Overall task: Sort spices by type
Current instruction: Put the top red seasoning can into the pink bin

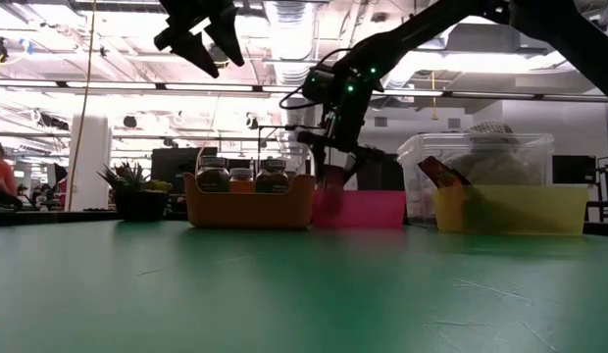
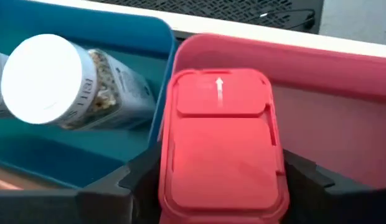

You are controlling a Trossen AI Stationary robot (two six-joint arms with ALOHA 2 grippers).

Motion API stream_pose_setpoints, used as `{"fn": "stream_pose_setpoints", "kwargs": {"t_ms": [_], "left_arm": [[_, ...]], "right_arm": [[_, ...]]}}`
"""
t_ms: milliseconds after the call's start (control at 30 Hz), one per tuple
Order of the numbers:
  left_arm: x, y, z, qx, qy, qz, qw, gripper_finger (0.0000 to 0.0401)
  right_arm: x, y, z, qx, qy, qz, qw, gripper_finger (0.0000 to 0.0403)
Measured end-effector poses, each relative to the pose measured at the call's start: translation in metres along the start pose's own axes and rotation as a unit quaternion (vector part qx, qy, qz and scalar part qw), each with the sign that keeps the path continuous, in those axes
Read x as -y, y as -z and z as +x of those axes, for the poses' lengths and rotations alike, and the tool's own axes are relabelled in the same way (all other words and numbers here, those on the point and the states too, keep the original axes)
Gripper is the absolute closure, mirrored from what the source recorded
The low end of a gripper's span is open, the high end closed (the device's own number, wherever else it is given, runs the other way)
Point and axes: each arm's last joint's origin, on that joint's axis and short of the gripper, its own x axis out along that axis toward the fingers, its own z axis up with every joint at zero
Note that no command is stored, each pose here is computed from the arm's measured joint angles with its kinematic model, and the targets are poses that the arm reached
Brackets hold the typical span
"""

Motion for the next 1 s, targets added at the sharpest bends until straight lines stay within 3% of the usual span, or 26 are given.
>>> {"fn": "stream_pose_setpoints", "kwargs": {"t_ms": [367,667,1000], "left_arm": [[0.001,0.0,0.0,-0.006,0.011,0.045,0.999,0.0095],[-0.003,-0.002,-0.006,0.005,0.014,0.054,0.998,0.0095],[-0.004,-0.002,-0.008,0.008,0.015,0.062,0.998,0.0095]], "right_arm": [[-0.002,0.003,0.0,-0.021,-0.015,-0.006,1.0,0.0136],[0.002,0.0,0.001,-0.003,0.008,-0.011,1.0,0.0135],[-0.001,0.017,0.006,-0.01,0.023,-0.037,0.999,0.0135]]}}
